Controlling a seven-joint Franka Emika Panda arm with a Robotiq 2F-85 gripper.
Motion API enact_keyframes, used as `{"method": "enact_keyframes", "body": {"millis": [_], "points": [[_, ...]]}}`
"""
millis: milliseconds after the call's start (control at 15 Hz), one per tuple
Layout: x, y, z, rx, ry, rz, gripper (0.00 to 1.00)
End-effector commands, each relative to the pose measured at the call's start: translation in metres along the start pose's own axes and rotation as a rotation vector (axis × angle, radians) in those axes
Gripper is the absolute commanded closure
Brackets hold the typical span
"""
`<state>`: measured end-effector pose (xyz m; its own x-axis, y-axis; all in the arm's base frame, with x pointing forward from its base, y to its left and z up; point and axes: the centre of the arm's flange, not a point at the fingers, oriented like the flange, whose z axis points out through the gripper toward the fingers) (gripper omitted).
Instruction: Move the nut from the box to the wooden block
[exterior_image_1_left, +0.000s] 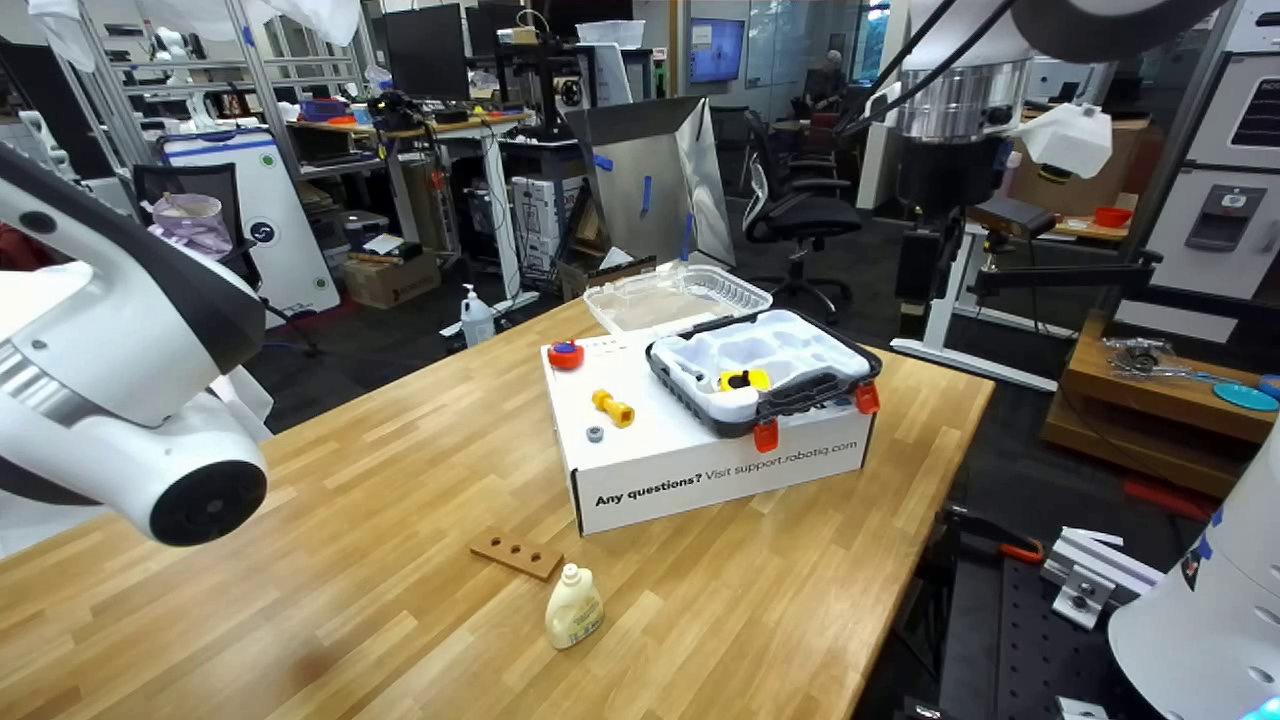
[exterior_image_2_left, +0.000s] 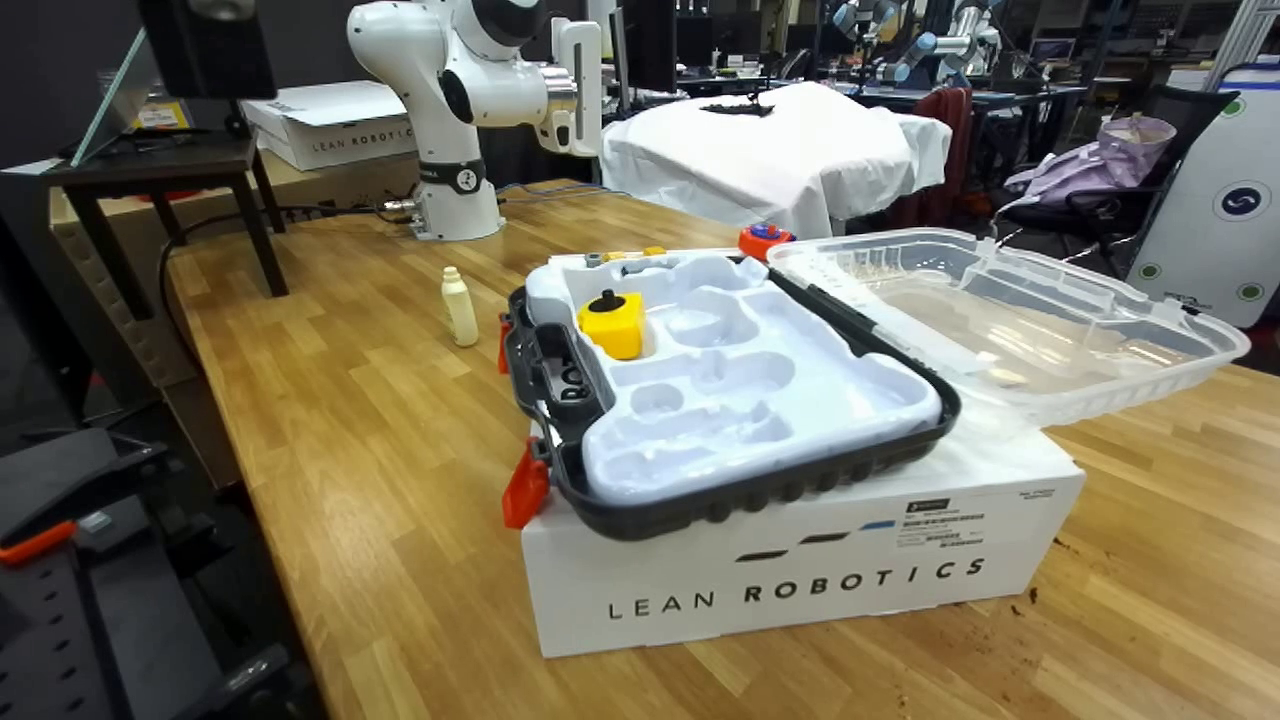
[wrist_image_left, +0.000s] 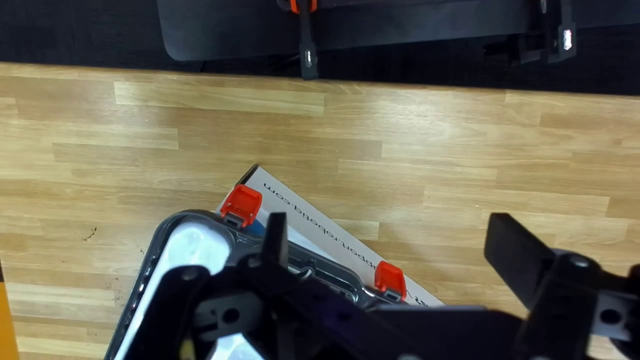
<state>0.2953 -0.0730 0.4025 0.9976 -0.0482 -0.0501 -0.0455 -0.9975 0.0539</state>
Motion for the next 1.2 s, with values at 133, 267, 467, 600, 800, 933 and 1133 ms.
{"method": "enact_keyframes", "body": {"millis": [133, 267, 467, 600, 800, 933, 1133], "points": [[0.056, -0.053, -0.003, -0.032, 0.031, -0.062, 0.00], [0.082, -0.077, -0.003, -0.029, 0.041, -0.116, 0.00], [0.079, -0.091, -0.004, -0.039, 0.084, -0.146, 0.00], [0.089, -0.095, 0.002, -0.040, 0.065, -0.153, 0.00], [0.083, -0.093, -0.003, -0.040, 0.079, -0.149, 0.00], [0.081, -0.093, -0.004, -0.040, 0.084, -0.149, 0.00], [0.081, -0.093, -0.003, -0.040, 0.081, -0.149, 0.00]]}}
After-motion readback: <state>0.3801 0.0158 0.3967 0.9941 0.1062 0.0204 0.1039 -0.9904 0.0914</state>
